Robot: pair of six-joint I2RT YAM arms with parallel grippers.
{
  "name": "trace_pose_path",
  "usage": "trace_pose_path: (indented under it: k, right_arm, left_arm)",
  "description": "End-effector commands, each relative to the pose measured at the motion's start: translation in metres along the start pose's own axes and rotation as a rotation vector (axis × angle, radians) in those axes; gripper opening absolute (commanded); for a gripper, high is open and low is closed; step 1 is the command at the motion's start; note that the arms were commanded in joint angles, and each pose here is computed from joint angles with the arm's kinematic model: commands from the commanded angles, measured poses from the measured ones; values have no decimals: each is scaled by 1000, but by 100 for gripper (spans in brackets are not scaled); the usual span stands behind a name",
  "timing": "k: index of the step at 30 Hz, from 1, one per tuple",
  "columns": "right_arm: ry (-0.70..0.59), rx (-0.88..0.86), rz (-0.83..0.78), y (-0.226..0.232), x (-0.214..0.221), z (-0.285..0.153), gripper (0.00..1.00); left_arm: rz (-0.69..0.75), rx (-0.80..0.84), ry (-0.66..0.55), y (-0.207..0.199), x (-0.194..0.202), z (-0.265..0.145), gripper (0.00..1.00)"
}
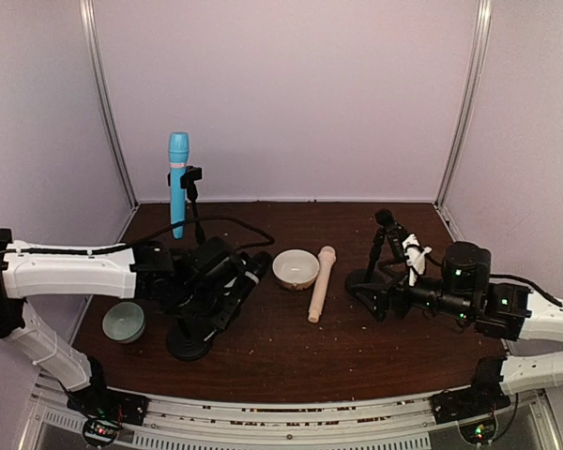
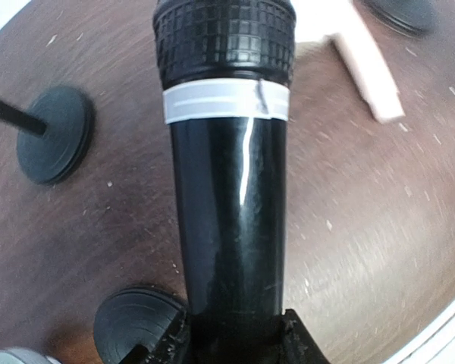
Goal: Attach the microphones to the stand
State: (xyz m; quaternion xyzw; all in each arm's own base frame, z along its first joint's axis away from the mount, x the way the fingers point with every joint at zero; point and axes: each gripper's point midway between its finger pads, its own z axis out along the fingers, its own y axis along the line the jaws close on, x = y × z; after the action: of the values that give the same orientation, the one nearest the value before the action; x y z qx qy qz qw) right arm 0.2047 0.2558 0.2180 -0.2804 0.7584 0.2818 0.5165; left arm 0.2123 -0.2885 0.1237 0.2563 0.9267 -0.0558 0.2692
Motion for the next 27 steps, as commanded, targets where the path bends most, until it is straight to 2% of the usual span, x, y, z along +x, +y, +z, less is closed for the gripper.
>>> trace_pose_path:
  k: [1, 4, 9, 12, 17, 27]
  right_arm:
    - [-105, -63, 48, 12, -31, -20, 100]
    - [-73, -170, 43, 32, -36, -24, 100]
    - [74, -280, 55, 54, -29, -27, 92]
    - [122, -378, 67, 71, -27, -30, 91]
    - [177, -418, 88, 79, -22, -26, 90]
    - [256, -397, 115, 80, -14, -4, 89]
  left_arm:
    - [200, 147, -209, -31, -19, -30, 0]
    - [324, 224, -305, -45, -19, -45, 0]
    - [495, 276, -332, -56, -13, -49, 0]
    - [591, 314, -401, -68, -11, -53, 0]
    - [640, 368, -493, -80, -12, -57, 0]
    - [734, 436, -515, -110, -14, -72, 0]
